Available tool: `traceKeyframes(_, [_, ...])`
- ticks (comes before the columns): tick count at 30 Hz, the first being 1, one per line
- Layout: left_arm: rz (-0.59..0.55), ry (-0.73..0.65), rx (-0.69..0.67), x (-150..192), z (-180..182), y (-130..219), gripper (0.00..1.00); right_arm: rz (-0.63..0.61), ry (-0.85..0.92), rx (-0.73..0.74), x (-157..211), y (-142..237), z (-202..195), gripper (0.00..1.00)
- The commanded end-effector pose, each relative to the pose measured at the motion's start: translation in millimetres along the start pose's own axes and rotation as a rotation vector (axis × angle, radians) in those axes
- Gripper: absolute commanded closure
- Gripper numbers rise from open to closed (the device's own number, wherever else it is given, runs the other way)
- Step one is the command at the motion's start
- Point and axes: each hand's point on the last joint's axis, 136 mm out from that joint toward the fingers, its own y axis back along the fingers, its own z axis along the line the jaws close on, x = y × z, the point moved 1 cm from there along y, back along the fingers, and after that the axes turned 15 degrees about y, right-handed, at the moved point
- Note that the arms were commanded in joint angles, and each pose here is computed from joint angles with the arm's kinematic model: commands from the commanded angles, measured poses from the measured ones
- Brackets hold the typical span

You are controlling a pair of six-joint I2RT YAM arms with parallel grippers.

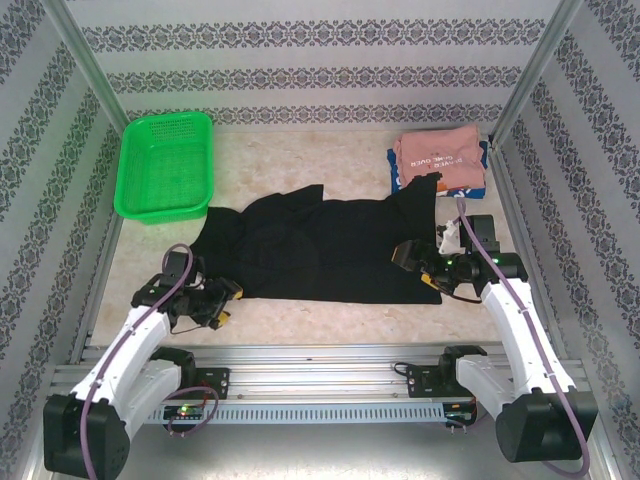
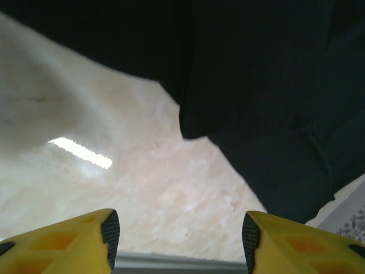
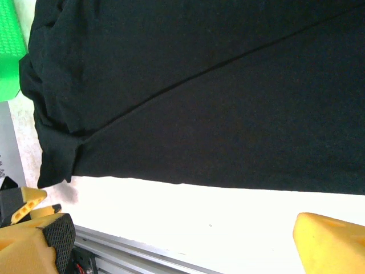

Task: Fold and stack the t-shirts

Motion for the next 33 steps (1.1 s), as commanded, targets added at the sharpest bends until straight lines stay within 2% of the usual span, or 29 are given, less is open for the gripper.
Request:
traceKeyframes(1, [-0.07, 0.005, 0.085, -13, -27, -7, 0.41, -0.003, 0.009, -0.02, -1, 4, 8, 0.02])
traceKeyframes(5, [-0.069, -0.001, 0.067, -15, -31, -23, 0.45, 0.003, 0.003, -0.019, 1, 2, 7, 0.02])
traceKeyframes(10, [-0.099, -0.011, 0.046, -17, -30, -26, 0.47, 0.004, 0.007, -0.023, 1, 3, 8, 0.02])
traceKeyframes(14, [-0.105, -0.009, 0.058, -20, -32, -31, 0.54, 0.001, 0.002, -0.025, 2, 1, 7, 0.02])
traceKeyframes(20, [-0.11, -0.022, 0.072, -22, -38, -35, 0.79, 0.002, 0.0, -0.022, 1, 0, 6, 0.02])
traceKeyframes(26, [-0.112, -0.043, 0.078, -22, -44, -34, 0.98, 0.001, 0.001, -0.02, 0, 0, 6, 0.02])
traceKeyframes(32, [-0.118, -0.053, 0.076, -18, -44, -21, 0.99, 0.001, 0.011, -0.023, -1, 2, 8, 0.02])
traceKeyframes(33, [-0.12, -0.047, 0.074, -17, -41, -18, 0.91, 0.0, 0.013, -0.024, -1, 3, 8, 0.02])
